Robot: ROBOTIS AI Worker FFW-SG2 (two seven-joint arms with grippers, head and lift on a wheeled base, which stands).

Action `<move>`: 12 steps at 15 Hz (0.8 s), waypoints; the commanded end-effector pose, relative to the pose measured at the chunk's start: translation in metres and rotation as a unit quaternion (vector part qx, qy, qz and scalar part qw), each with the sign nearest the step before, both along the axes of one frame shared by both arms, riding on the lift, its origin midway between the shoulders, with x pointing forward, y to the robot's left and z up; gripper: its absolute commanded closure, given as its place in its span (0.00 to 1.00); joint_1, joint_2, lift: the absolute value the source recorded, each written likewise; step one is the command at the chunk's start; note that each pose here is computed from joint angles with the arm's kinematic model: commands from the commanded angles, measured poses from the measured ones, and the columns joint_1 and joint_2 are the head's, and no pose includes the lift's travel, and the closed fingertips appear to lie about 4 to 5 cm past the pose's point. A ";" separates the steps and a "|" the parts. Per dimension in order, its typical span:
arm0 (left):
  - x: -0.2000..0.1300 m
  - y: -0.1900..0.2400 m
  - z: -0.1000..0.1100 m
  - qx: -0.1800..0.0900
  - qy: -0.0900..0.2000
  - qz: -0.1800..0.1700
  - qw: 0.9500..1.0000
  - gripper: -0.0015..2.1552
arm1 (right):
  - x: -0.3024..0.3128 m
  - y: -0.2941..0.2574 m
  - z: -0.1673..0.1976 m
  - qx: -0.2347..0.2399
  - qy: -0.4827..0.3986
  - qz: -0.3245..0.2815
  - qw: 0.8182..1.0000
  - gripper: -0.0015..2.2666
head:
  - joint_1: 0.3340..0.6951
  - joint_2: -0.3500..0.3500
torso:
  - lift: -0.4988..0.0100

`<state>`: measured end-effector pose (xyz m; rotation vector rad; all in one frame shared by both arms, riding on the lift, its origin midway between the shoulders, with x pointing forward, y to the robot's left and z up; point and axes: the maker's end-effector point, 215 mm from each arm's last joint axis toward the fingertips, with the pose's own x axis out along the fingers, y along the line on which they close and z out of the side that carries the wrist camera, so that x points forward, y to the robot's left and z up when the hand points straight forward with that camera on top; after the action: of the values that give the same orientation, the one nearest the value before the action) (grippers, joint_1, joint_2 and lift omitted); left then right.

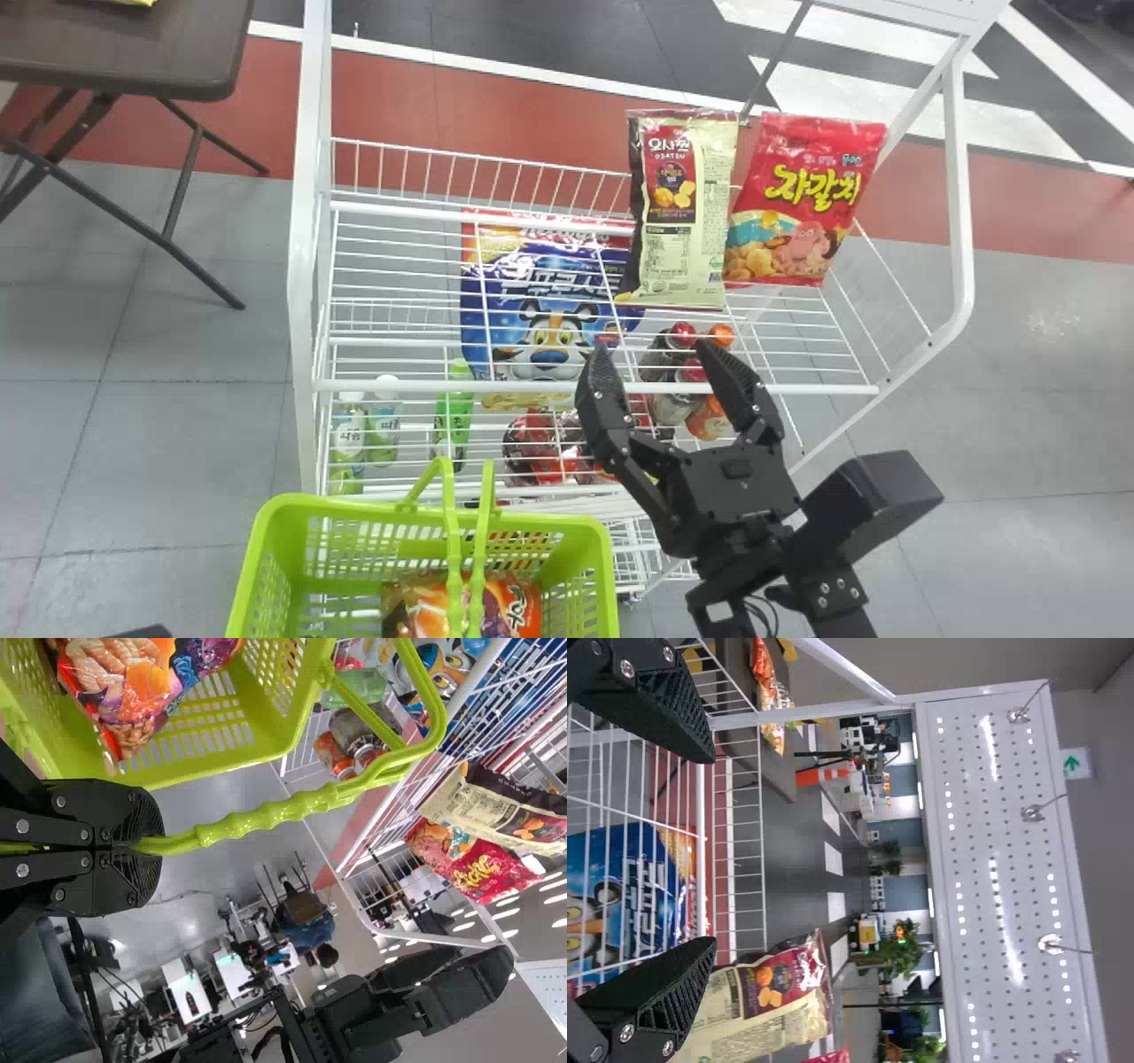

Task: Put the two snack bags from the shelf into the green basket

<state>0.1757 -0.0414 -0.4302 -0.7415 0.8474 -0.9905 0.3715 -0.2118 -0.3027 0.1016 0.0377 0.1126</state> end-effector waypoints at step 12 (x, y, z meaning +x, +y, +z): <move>-0.002 0.005 0.000 -0.002 0.003 0.001 1.000 0.88 | 0.000 0.002 -0.003 0.010 0.012 -0.005 1.000 0.03 | 1.00 0.00 | 0.96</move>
<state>0.1736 -0.0364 -0.4301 -0.7488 0.8504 -0.9889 0.3712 -0.2101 -0.3067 0.1219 0.0616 0.1010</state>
